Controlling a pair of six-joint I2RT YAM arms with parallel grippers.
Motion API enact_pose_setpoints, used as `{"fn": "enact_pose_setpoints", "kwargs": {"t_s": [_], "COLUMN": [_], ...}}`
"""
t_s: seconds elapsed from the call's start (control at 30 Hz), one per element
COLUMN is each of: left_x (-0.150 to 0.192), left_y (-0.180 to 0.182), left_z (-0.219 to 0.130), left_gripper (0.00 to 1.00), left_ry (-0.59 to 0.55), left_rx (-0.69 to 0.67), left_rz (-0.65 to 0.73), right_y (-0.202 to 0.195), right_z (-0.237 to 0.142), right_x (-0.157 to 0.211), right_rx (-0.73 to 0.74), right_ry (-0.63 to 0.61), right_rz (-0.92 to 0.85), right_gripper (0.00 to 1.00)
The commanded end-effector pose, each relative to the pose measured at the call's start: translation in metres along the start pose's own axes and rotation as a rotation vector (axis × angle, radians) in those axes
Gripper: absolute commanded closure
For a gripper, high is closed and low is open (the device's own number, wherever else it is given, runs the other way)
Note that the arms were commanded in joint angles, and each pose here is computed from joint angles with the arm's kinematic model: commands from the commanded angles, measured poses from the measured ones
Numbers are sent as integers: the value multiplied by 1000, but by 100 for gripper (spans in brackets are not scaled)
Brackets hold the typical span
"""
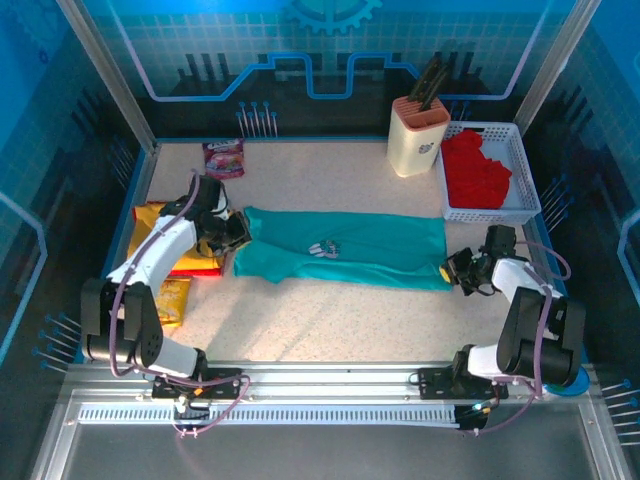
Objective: Fold and stack the t-shirts
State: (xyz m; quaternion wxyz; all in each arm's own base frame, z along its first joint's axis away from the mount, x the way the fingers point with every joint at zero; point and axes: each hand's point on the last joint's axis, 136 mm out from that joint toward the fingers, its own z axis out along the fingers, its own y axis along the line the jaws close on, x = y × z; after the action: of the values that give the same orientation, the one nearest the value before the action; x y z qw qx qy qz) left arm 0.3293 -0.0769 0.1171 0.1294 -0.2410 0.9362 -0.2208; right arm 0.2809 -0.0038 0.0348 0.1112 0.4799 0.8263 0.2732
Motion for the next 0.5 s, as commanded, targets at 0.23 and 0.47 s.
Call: {"fn": "enact_pose_setpoints", "kwargs": {"t_s": [0.23, 0.47], "left_x": [-20, -30], "left_y": [-4, -6], "left_z": [9, 18], "left_gripper": [100, 100], "left_ry": [11, 16], "left_rx": [5, -2], "left_rz": [2, 1], "right_y": [26, 22], "right_z": [-4, 7], "right_x": [-24, -29], "right_rx": [-90, -80], "right_ry": [0, 9], "right_rz": [-1, 14], "right_gripper": [100, 100]}}
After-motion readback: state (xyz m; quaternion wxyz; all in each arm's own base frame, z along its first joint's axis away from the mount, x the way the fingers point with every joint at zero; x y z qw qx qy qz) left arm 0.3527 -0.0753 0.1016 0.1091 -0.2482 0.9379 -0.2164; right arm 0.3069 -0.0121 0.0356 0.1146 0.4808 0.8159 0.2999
